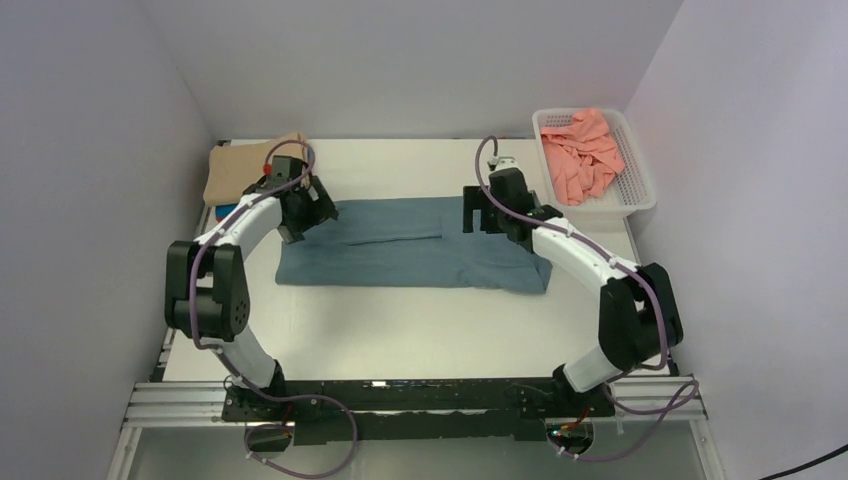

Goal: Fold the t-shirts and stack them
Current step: Fold the other side of the tshirt into a rectangle

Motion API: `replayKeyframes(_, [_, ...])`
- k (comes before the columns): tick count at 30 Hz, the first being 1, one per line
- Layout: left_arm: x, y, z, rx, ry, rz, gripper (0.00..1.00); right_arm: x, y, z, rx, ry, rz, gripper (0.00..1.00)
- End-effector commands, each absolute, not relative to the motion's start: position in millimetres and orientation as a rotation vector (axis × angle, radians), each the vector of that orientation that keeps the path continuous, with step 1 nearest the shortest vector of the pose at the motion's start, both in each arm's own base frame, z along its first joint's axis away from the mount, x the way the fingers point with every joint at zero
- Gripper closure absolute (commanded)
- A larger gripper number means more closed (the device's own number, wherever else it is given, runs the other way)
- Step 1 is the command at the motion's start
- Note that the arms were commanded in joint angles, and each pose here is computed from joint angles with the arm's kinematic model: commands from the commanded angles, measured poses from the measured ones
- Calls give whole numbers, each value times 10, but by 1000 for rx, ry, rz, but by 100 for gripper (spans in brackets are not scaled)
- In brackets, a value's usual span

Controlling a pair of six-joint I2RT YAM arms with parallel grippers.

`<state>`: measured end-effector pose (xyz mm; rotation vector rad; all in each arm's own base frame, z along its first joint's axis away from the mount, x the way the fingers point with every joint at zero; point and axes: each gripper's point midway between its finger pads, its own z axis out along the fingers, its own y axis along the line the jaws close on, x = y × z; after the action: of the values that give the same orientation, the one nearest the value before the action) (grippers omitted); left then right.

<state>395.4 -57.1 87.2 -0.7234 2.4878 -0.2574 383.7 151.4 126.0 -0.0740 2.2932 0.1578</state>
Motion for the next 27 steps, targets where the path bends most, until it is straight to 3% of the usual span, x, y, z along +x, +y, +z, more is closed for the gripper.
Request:
replayKeyframes(1, [4123, -902, 890, -568, 2513, -366, 1, 3931, 1996, 1059, -112, 2328, 427, 0])
replayKeyframes(7, [4155, -924, 567, -560, 2579, -358, 0, 4258, 1978, 773, -102, 2393, 311, 0])
replayKeyframes(20, [4045, -735, 342, -598, 2638, -260, 1, 5315, 1103, 788, 125, 2259, 6, 0])
replayKeyframes(23, [4049, -710, 404, -594, 2620, -249, 1, 5286, 1263, 1028, 2, 2233, 79, 0])
replayKeyframes(27, [4049, -714, 466, -581, 2603, -260, 1, 4970, 1614, 1144, -446, 2173, 68, 0])
